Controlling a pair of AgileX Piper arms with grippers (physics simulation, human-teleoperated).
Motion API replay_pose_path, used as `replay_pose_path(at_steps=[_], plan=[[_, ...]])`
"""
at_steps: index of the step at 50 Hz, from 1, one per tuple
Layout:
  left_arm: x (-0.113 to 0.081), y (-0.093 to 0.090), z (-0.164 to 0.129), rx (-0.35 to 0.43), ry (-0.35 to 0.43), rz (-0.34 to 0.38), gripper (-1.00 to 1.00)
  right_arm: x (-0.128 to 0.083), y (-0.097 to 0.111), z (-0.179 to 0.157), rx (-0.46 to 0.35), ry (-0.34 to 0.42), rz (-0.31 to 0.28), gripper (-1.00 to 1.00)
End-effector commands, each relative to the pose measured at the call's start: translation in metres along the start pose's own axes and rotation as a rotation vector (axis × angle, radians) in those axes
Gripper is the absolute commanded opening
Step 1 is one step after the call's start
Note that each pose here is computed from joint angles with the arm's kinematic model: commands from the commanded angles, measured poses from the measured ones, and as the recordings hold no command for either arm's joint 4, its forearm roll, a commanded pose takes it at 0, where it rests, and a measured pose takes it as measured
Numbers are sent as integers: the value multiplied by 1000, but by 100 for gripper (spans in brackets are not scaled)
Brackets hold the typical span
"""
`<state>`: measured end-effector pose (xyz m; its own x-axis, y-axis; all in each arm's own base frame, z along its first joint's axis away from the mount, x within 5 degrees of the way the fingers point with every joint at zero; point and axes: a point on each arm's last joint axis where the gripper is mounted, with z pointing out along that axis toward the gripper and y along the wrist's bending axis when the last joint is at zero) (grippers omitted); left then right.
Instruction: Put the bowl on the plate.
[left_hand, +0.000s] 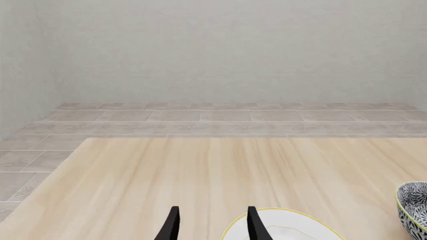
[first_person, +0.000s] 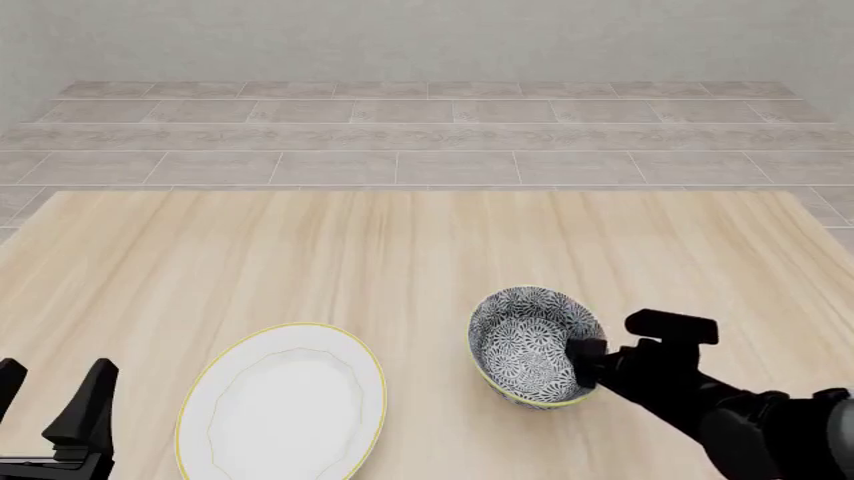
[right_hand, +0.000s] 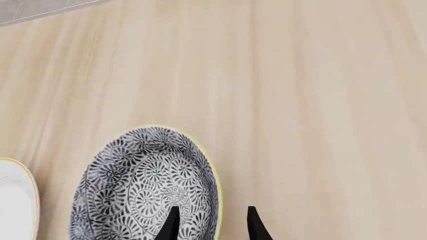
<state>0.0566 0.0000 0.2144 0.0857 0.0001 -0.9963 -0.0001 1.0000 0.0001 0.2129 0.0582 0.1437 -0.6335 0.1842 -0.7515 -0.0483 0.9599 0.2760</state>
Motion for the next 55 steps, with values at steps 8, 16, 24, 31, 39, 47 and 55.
replay_pose_path(at_steps=[8, 16, 24, 31, 39, 47, 55], plan=[[0, 0, 0, 0, 0, 0, 100, 7, -1, 6, -2, 8, 10, 100], [0, 0, 0, 0, 0, 0, 100, 8, -1, 8, -2, 10, 8, 100], [0, 0, 0, 0, 0, 0, 100, 9, -1, 10, -3, 11, 14, 100], [0, 0, 0, 0, 0, 0, 100, 8, 0, 11, -5, 14, 10, 100], [0, 0, 0, 0, 0, 0, 100, 5, 0, 10, -1, 14, -5, -100], [0, 0, 0, 0, 0, 0, 100, 6, -1, 11, 2, 15, -6, -100], [0, 0, 0, 0, 0, 0, 100, 6, -4, 11, 10, 12, 2, -100]])
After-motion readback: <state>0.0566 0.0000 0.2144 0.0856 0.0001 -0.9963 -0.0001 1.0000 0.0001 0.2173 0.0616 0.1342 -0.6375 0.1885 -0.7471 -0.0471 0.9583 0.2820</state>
